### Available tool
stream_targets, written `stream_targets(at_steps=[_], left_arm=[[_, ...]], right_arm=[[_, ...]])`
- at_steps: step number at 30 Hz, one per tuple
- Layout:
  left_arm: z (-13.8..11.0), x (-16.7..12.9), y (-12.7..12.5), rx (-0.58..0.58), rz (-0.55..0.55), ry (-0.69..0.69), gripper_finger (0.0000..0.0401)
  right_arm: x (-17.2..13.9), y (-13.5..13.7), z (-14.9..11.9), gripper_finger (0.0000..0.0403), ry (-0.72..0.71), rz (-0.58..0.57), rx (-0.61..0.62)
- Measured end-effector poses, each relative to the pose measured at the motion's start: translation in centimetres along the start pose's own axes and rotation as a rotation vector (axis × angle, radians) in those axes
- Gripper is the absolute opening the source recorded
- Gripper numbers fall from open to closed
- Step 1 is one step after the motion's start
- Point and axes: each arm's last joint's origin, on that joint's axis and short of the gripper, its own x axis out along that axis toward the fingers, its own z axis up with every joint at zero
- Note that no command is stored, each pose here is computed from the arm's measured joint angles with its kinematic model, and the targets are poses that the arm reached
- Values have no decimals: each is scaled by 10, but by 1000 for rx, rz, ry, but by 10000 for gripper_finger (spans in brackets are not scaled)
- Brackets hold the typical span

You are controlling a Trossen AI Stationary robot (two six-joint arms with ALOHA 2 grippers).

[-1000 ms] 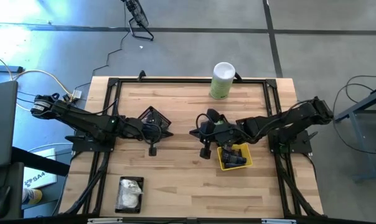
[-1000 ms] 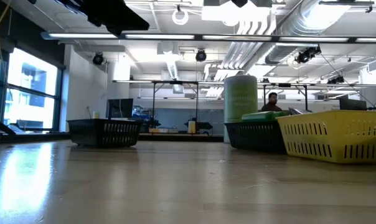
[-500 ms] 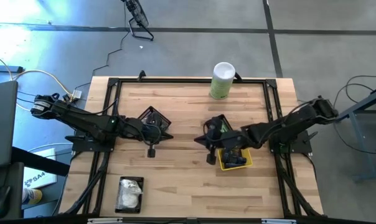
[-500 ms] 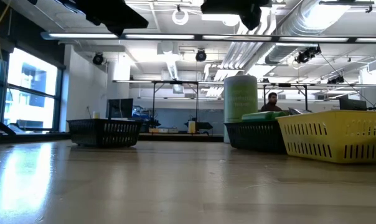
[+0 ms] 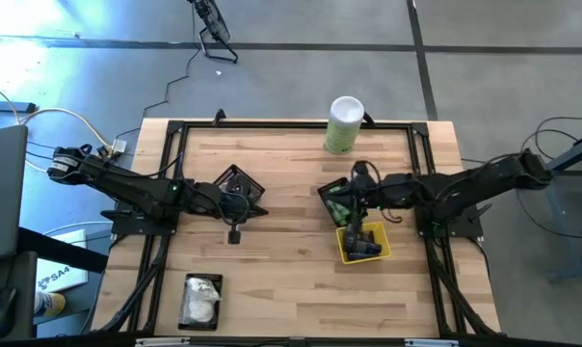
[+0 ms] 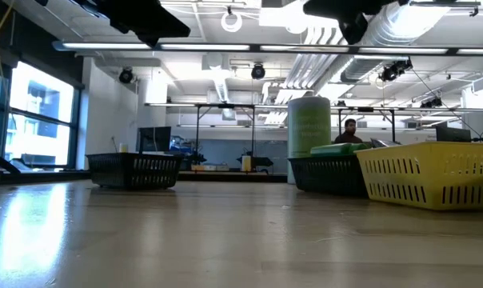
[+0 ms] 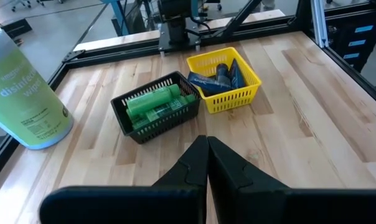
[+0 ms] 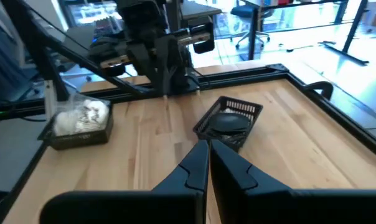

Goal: Pick & Place Travel size toiletries
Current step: Return to Home Position

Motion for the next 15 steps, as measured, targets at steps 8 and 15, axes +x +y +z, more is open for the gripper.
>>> stream_targets(at_steps=[8,15], left_arm=[[0,0,0,0,0,0,3],[0,0,0,0,0,1,3]], right_arm=[[-30,-16,-10,8,-51,4,40],[-65,-26,-19,8,-108,46,73]])
